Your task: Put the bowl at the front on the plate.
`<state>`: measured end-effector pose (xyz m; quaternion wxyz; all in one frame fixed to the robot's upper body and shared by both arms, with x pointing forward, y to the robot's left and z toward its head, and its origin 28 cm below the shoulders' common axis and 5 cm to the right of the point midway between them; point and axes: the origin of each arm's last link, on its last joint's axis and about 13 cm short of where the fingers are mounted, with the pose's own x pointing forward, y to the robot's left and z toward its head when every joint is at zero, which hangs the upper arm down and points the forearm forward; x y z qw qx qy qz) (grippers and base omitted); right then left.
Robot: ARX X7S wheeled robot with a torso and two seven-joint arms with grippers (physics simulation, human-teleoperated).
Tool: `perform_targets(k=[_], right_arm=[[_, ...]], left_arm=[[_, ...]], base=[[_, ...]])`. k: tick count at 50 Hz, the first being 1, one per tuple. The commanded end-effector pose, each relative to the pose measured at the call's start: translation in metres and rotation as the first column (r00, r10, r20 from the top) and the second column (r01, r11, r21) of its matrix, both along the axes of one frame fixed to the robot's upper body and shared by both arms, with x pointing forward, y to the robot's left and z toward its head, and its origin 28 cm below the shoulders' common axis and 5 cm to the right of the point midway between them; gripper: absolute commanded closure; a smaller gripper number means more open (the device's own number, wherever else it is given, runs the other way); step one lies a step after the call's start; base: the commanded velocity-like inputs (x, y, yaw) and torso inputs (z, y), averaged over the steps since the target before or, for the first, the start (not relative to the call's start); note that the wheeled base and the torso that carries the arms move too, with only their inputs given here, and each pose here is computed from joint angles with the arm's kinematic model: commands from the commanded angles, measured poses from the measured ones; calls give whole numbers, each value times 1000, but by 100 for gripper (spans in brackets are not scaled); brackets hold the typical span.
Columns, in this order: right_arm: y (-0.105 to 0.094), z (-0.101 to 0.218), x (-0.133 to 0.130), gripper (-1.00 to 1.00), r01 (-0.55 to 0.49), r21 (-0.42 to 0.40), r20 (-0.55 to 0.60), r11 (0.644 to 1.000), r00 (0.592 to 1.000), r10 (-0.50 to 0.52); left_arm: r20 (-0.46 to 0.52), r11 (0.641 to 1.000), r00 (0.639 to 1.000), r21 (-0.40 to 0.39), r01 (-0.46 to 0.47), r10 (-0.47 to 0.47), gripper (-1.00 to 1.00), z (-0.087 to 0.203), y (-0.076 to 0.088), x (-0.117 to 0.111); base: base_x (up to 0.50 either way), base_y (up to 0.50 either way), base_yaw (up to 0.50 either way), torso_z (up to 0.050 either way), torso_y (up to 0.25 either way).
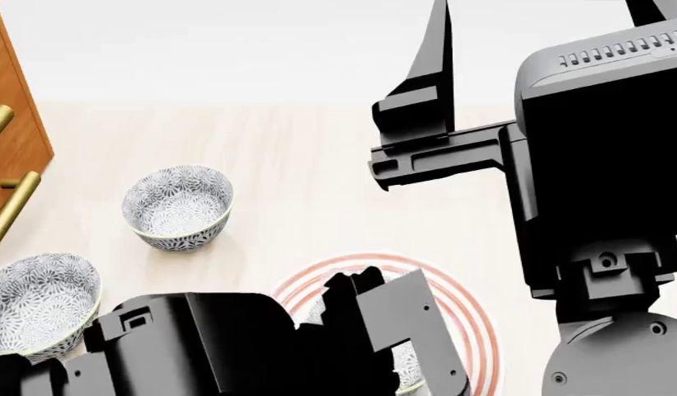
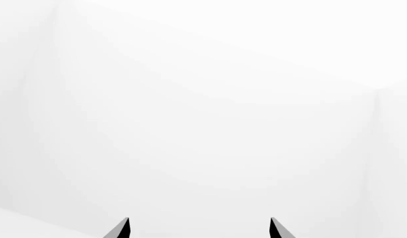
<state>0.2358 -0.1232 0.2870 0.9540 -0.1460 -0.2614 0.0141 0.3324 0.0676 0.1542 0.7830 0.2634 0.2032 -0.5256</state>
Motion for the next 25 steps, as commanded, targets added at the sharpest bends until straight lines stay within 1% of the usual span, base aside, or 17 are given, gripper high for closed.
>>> perform_targets(k=[1, 2, 7, 14, 16, 19, 20, 23, 24, 25], right_arm=[[1, 0, 0, -100, -1, -1, 0, 1000, 1000, 1], [1, 0, 0, -100, -1, -1, 0, 1000, 1000, 1], [1, 0, 1, -100, -2, -1, -1, 1000, 1000, 2], [1, 0, 1, -100, -5, -1, 0, 1000, 1000, 5], [2, 0, 1, -100, -4, -2, -1, 1000, 1000, 4], [2, 0, 1, -100, -5, -1, 0, 1000, 1000, 5], [2, 0, 1, -100, -6, -1, 1, 1000, 1000, 6], [2, -1, 1, -100, -6, 0, 1, 1000, 1000, 6], [2, -1, 2, -100, -6, 0, 1, 1000, 1000, 6], [2, -1, 2, -100, -7, 3, 1, 1000, 1000, 7]], left_arm=[[-41, 994, 998, -95, -50, 46, -100, 12, 7, 9], [-41, 994, 998, -95, -50, 46, -100, 12, 7, 9], [-54, 984, 994, -151, -99, 92, -100, 18, 11, 17], [-55, 973, 989, -180, -144, 136, -100, 19, 16, 24], [-50, 971, 987, -177, -158, 151, -100, 18, 17, 26], [-58, 964, 982, -189, -189, 182, -100, 18, 20, 31], [-41, 959, 979, -196, -204, 200, -100, 18, 21, 33], [-53, 947, 970, -207, -245, 239, -100, 18, 23, 38], [-38, 945, 968, -211, -251, 248, -100, 17, 24, 39], [-46, 941, 963, -206, -270, 266, -100, 16, 24, 42]], base=[[0, 0, 0, 0, 0], [0, 0, 0, 0, 0], [0, 0, 0, 0, 0], [0, 0, 0, 0, 0], [0, 0, 0, 0, 0], [0, 0, 0, 0, 0], [0, 0, 0, 0, 0], [0, 0, 0, 0, 0], [0, 0, 0, 0, 0], [0, 0, 0, 0, 0]])
